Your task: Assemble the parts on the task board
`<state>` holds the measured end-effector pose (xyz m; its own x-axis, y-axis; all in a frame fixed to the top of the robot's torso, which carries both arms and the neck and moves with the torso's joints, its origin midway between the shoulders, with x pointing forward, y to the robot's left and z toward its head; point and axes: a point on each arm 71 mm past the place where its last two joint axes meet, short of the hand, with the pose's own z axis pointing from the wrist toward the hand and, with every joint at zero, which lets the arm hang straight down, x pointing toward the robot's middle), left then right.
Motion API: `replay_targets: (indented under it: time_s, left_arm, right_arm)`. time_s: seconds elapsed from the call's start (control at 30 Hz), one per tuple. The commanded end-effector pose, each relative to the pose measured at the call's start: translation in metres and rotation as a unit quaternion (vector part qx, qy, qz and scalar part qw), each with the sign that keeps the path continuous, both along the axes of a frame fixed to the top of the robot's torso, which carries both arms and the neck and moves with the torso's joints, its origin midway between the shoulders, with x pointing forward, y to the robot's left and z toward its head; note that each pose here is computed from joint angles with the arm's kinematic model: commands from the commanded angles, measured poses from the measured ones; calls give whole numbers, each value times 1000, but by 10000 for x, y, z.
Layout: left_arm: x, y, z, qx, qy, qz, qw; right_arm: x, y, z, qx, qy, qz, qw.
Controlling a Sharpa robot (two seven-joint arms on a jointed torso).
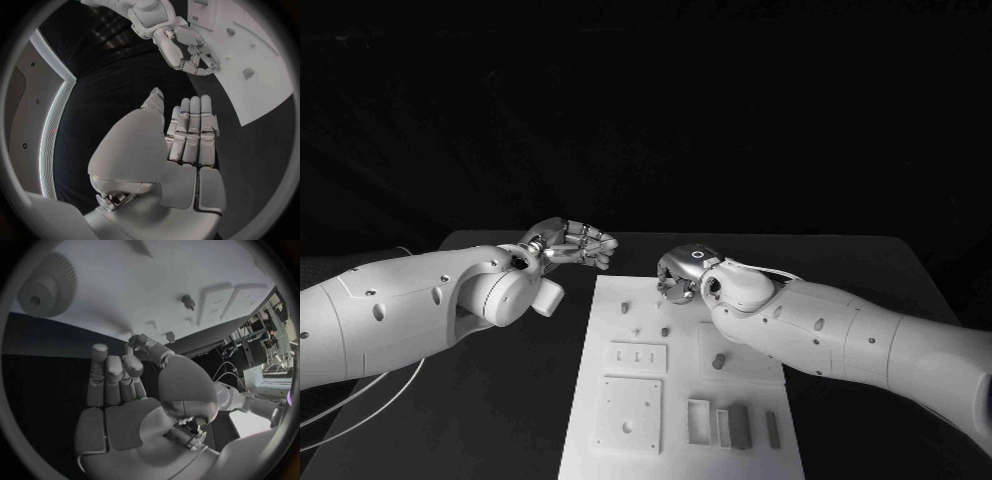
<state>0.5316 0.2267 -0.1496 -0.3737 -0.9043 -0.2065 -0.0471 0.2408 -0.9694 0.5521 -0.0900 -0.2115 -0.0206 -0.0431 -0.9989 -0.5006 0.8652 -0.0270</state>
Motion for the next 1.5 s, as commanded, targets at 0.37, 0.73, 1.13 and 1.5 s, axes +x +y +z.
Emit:
replay_targets:
  time_s: [0.37,0.73,1.13,1.5]
  left_arm:
    - [-2,-23,14,-2,-3,-3,1000]
    - [-3,-12,13,-1,-2,-2,1000]
    - [-4,-10,11,-1,0,-3,1000]
    - [-4,1,9,0,1,-3,1000]
  right_arm:
    - [0,-19,-5,-6,-2,-6,1000]
    - [1,-7,-7,-6,1,-5,1000]
    - [15,-16,-10,-3,2,-11,1000]
    - [14,-26,-15,-3,7,-13,1000]
